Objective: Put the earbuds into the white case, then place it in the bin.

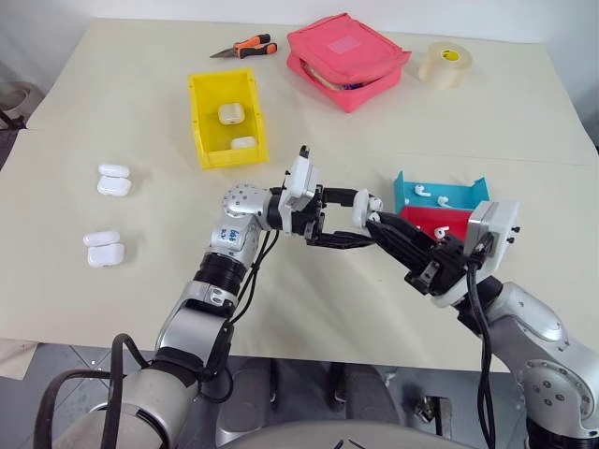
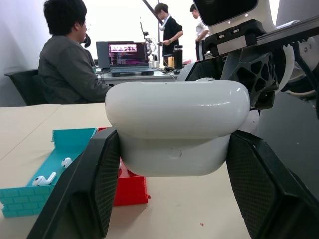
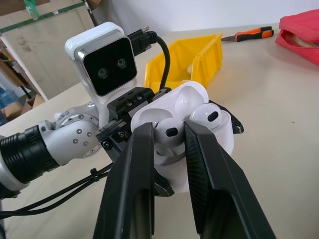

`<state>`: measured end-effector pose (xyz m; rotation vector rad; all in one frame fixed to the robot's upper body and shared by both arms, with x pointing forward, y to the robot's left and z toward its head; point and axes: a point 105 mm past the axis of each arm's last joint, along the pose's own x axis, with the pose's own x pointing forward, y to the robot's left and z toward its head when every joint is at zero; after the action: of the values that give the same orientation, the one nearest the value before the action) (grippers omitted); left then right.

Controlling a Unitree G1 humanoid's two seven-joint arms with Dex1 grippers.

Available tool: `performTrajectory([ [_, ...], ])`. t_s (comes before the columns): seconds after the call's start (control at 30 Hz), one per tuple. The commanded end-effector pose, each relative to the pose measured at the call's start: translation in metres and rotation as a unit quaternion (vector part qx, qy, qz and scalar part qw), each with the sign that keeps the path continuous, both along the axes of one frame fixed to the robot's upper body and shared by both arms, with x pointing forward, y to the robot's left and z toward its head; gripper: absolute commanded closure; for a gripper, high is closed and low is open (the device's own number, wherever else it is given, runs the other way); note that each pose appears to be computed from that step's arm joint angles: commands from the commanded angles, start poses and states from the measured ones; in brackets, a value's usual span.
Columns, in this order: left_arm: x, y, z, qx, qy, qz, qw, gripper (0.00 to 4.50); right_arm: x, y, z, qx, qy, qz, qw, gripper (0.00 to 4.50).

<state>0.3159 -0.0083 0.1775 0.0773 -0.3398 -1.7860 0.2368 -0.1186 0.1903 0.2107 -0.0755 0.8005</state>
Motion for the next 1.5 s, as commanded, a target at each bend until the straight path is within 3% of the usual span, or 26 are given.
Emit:
performTrajectory([
  [0.03,-0.011,0.000,0.032,-0.043,-0.064,-0.039,0.996,1.70,0.016,-0.032,-0.014,-0.017,0.038,-0.079,0.996,3.96],
  [1.07,-0.007,0.002,0.035,-0.041,-0.060,-0.042,0.996,1.70,0.014,-0.030,-0.005,-0.046,0.018,-0.046,0.998,3.96],
  [1.2,-0.007,0.002,0.035,-0.041,-0.058,-0.042,0.997,1.70,0.015,-0.029,-0.003,-0.048,0.012,-0.043,0.998,2.66],
  [1.5,-0.006,0.002,0.032,-0.042,-0.048,-0.036,0.997,1.70,0.009,-0.024,0.007,-0.050,-0.002,-0.022,0.999,2.66],
])
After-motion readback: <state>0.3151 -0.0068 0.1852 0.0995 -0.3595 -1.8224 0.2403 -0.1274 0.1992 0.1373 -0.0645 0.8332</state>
